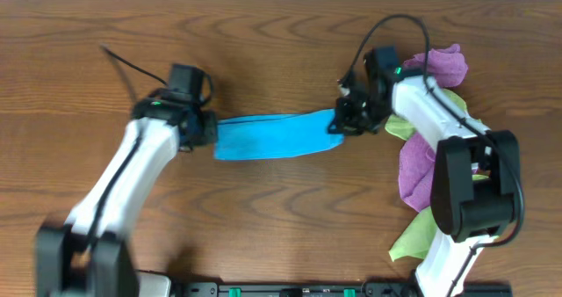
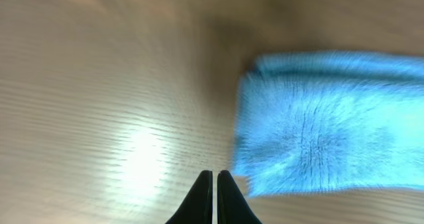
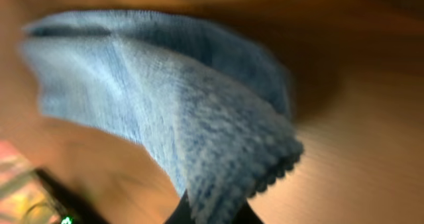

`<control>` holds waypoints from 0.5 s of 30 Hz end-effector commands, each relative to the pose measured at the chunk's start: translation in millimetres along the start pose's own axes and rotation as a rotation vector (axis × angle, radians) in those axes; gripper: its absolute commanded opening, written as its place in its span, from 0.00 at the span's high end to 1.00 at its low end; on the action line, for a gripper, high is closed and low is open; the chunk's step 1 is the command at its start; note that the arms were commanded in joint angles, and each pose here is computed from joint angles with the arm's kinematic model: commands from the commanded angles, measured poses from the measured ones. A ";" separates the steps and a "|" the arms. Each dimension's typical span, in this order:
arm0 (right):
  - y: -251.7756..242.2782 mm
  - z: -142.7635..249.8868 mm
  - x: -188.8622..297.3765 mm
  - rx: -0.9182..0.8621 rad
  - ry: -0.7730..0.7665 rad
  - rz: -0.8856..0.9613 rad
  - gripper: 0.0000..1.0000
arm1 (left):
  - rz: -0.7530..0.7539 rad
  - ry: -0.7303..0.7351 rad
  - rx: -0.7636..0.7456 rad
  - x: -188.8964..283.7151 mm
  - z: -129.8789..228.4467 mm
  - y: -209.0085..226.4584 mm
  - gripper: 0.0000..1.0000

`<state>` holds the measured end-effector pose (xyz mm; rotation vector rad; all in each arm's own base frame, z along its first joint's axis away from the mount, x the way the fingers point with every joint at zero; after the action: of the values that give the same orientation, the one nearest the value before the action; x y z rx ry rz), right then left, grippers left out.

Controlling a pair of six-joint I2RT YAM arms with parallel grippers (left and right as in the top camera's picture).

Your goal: Fold the cloth

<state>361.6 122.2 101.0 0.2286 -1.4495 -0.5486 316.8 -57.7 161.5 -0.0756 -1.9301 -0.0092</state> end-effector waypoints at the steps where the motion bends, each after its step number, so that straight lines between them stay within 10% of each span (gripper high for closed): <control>1: -14.2 -22.7 47.1 0.036 -0.176 0.349 0.98 | -0.009 -0.204 0.072 75.5 -15.2 9.8 0.94; 15: 92.8 25.4 -17.8 0.342 -0.218 0.516 0.98 | 0.037 -0.399 0.117 177.1 43.8 17.2 0.94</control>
<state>359.7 205.0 148.6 0.1008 -1.7421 0.0575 217.2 -30.9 313.5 -0.0467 -2.3428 0.1408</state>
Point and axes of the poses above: each gripper's point midway between its finger pads, its own x axis back along the fingers, its own y axis along the line the jaws close on, z = x × y, the point moved 6 cm from there along x, back along the fingers, and after that the axes turned 12 degrees about -x, right-handed, at the moved point
